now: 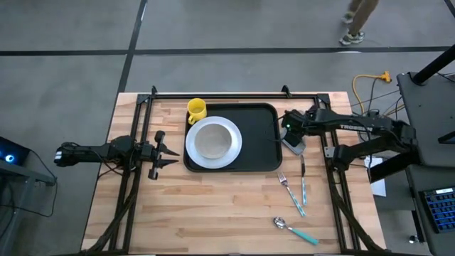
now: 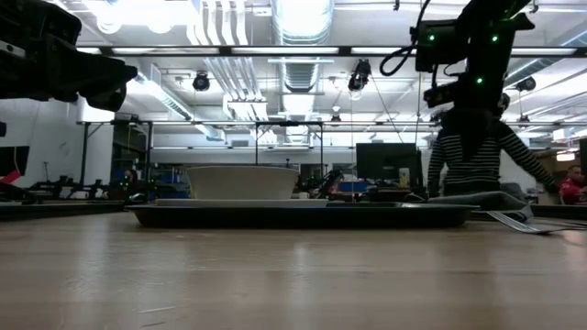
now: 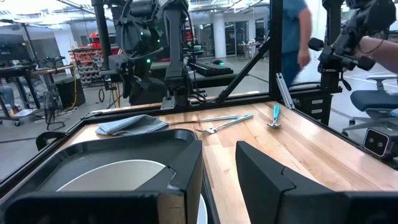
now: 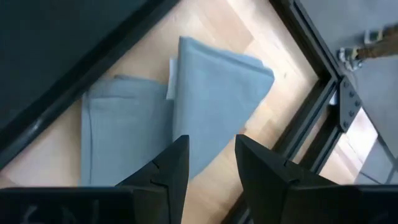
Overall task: Set up tray
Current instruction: Put the gray napkin on the black serving tray to the right of the white plate
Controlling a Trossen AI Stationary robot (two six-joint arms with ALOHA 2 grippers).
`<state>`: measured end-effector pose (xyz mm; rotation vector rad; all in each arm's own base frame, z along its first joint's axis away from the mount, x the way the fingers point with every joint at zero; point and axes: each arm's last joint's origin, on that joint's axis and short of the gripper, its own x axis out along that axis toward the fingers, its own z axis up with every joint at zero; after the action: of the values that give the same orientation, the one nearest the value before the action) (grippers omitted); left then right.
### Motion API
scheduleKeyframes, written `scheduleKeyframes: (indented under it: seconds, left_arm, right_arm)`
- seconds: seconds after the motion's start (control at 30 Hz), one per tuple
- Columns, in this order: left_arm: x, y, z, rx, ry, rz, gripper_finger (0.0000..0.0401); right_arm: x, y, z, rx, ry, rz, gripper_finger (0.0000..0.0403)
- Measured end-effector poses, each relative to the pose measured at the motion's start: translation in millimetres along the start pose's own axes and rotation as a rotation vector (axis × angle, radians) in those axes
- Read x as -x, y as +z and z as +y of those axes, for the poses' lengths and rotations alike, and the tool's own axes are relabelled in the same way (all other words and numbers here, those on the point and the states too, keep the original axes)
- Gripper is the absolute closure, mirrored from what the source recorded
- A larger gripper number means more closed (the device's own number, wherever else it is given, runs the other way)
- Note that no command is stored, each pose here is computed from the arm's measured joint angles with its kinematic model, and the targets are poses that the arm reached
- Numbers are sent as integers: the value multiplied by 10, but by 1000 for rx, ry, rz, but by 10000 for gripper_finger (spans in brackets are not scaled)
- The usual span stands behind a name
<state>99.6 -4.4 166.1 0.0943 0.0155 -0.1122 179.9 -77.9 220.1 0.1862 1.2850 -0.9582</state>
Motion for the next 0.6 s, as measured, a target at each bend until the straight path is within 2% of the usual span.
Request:
scheduleKeyframes:
  seconds: [0.17,0.37,0.6]
  left_arm:
    - [0,0,0,0,0,0,318]
    - [0,0,0,0,0,0,318]
    - [0,0,0,0,0,0,318]
  right_arm:
    - [-94,64,83,15,-1,4,280]
    - [-184,121,159,97,-1,11,273]
    - [-240,236,238,102,-3,16,204]
